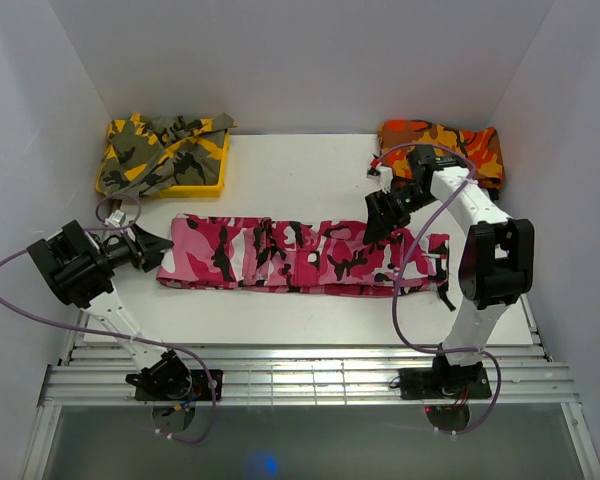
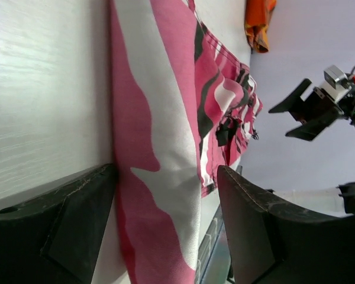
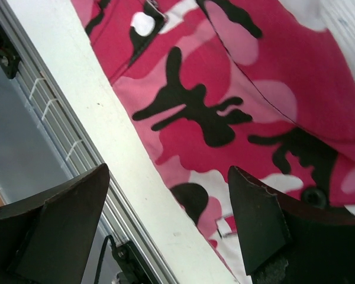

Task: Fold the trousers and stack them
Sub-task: Fold the trousers

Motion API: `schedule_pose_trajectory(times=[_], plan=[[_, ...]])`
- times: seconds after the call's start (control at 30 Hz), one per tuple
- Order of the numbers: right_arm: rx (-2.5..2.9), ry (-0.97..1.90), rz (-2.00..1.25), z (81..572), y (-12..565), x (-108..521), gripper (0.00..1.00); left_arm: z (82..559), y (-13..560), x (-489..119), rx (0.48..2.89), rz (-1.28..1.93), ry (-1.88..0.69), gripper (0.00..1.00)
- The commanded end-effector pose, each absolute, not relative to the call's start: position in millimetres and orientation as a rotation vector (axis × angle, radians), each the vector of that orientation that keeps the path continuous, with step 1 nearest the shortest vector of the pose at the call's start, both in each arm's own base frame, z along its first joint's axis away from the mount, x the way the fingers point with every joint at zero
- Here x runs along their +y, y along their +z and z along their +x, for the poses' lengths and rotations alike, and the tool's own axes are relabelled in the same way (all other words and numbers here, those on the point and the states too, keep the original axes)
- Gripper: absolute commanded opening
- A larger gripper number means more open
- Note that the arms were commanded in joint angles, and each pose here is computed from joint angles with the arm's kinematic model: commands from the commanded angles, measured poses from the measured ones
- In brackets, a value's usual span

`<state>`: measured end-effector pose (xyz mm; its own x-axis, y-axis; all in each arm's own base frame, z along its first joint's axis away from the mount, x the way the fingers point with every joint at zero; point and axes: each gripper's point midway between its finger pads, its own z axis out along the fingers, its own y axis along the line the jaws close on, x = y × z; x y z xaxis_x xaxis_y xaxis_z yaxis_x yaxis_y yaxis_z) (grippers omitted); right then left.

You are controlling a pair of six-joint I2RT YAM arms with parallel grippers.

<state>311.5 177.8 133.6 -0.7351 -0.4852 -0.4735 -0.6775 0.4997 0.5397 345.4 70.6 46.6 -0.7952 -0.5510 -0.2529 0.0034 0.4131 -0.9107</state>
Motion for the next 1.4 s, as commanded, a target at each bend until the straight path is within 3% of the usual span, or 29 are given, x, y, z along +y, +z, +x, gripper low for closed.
schedule_pose_trajectory(times=[0.0,0.07,0.2,0.23,0.33,0.37,0.4,0.6,0.8,0.93,0.97,1.07,1.37], plan=[[2.481,1.025,-0.991,306.5,143.1,160.3,0.86,336.6,42.2,51.0,2.158,-0.392,-1.415,0.82],[2.477,1.008,-0.989,309.9,145.2,155.5,0.86,333.2,31.7,51.3,2.193,-0.424,-1.382,0.82],[2.497,0.964,-0.971,314.2,144.4,143.1,0.84,328.2,20.9,57.2,2.222,-0.484,-1.327,0.56],[2.502,0.951,-0.962,314.6,144.6,138.4,0.84,330.5,24.4,61.7,2.207,-0.491,-1.317,0.44],[2.54,0.893,-0.91,316.3,140.0,114.2,0.82,343.6,46.0,84.6,2.157,-0.486,-1.251,0.21],[2.554,0.855,-0.878,319.6,137.9,99.8,0.81,346.1,51.3,93.6,2.155,-0.498,-1.222,0.05],[2.561,0.845,-0.865,317.9,136.9,94.7,0.81,350.0,59.2,101.0,2.154,-0.489,-1.189,0.0],[2.601,0.771,-0.746,319.0,138.5,48.3,0.8,375.5,125.7,163.7,2.161,-0.4,-0.944,0.0],[2.69,0.757,-0.732,302.3,120.9,34.9,0.82,375.8,192.5,146.5,2.169,-0.165,-0.758,0.0],[2.731,0.86,-0.714,289.2,106.8,41.4,0.78,375.9,227.6,69.8,2.174,0.076,-0.779,0.0],[2.723,0.926,-0.709,286.1,105.8,48.3,0.71,372.3,240.4,49.5,2.16,0.133,-0.78,0.0],[2.728,1.081,-0.691,279.6,99.9,65.1,0.65,369.4,245.0,-24.6,2.181,0.327,-0.841,0.0],[2.606,1.462,-0.655,279.9,93.2,132.2,0.66,361.0,223.5,-198.0,2.279,0.499,-1.032,0.0]])
